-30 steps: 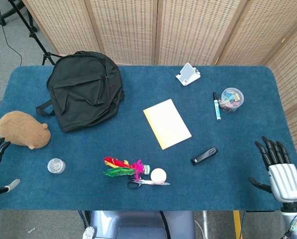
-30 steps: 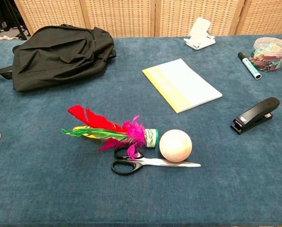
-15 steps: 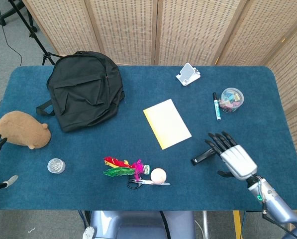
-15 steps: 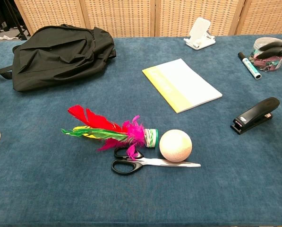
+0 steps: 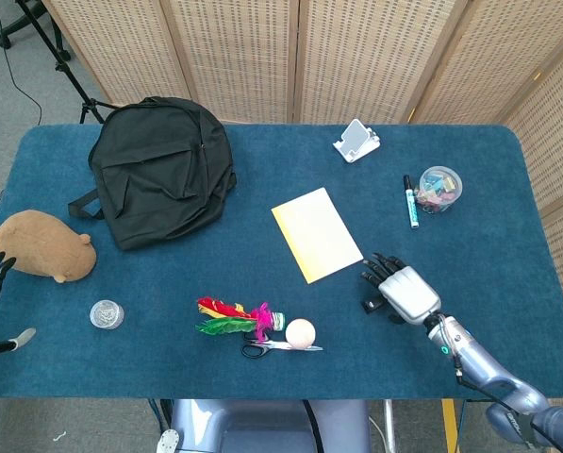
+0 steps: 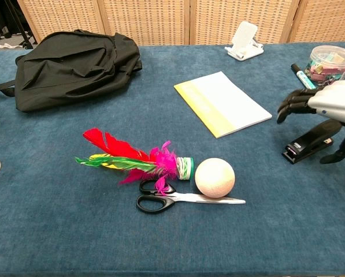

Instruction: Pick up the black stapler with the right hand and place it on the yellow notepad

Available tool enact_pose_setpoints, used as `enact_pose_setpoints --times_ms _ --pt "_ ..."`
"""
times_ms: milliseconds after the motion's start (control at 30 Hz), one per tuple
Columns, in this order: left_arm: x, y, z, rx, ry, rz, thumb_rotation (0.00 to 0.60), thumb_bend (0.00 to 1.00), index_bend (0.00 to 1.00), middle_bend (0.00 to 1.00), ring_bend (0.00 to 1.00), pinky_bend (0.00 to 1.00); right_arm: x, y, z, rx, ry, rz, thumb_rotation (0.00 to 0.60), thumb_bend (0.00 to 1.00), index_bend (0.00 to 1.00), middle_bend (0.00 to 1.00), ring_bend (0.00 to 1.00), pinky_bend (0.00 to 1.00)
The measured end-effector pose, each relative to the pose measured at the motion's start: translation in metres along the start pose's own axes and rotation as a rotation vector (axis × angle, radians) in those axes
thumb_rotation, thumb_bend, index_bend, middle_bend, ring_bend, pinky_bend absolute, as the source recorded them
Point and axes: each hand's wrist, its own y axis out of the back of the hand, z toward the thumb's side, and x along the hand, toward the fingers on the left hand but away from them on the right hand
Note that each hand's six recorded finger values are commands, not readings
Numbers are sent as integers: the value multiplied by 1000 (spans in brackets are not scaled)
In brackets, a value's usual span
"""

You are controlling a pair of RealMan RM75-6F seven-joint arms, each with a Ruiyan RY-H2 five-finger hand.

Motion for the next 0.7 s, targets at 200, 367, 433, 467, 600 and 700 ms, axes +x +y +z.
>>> enact_pose_setpoints --times_ms 200,367,433,467,600,700 --pt "0 -1 0 -2 2 -4 600 0 0 0 0 0 -5 -5 -3 -26 -11 -46 600 621 490 472 338 290" --pt "0 -1 0 -4 1 -4 600 0 0 0 0 0 -5 10 -4 -44 -1 -143 600 672 508 489 349 290" --pt "0 -1 1 -4 0 -4 600 0 0 0 0 0 -7 21 -4 -46 4 -182 600 672 508 490 349 290" --pt "0 -1 1 -3 -1 -5 600 0 0 0 0 0 -9 27 -5 -47 5 -196 600 672 508 490 349 290" --pt "0 -2 2 -1 -3 -9 600 0 0 0 0 0 -25 56 -3 -54 -1 -257 600 672 508 490 349 290" --pt "1 -2 2 -3 -2 -9 600 0 0 0 0 0 -45 78 -1 -39 -18 -285 600 672 508 490 349 290"
